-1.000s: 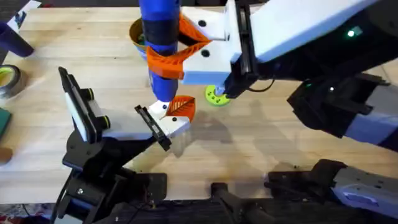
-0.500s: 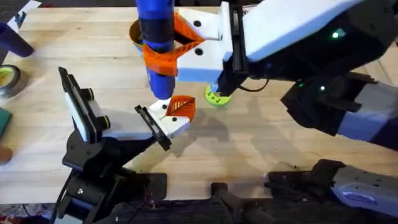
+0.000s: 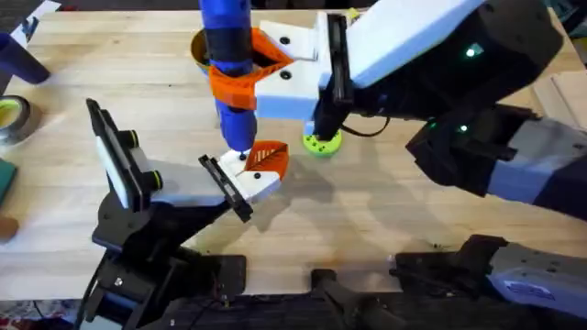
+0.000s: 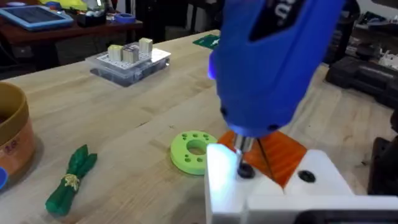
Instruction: Pick up the gripper from the table and insert it into the empty holder that is missing its gripper. Then pick up a screw, insert it into the mounting hole, and use the screwdriver to tighten it. Finally, clean up the table by picking up the vegetable and placing it into the bucket.
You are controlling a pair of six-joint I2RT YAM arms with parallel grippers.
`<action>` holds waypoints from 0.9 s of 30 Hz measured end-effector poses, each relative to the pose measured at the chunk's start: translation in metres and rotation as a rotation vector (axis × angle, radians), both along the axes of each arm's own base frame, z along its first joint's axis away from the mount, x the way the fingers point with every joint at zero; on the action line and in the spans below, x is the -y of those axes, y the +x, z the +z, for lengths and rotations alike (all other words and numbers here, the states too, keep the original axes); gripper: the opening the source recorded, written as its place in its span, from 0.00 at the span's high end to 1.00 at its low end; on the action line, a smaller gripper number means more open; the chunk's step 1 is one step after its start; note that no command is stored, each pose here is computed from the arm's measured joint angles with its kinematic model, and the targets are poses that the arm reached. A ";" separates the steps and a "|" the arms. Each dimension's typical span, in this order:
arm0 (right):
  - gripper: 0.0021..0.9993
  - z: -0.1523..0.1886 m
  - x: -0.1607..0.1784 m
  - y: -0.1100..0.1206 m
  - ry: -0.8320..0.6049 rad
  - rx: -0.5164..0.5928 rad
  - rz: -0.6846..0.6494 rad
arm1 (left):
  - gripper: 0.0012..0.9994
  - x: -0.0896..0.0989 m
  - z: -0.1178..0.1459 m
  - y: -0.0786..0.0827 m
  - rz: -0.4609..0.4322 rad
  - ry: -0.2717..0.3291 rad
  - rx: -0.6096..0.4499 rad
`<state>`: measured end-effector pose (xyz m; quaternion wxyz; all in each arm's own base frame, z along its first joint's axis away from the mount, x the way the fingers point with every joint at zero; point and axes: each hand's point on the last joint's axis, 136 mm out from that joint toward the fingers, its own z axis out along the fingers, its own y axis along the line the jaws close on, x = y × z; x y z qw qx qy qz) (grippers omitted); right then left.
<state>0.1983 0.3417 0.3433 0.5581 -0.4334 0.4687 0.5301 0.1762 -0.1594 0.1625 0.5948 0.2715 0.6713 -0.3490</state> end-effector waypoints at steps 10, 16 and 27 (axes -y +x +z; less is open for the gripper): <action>0.98 -0.001 0.000 0.001 0.001 -0.024 0.000 | 0.99 0.000 0.000 0.000 0.000 0.000 0.000; 0.98 -0.001 0.000 0.001 0.001 -0.035 0.002 | 0.99 0.000 0.000 0.000 0.000 0.000 0.000; 0.98 -0.005 -0.001 0.002 -0.013 -0.060 0.001 | 0.99 0.000 0.000 0.000 -0.002 0.000 -0.001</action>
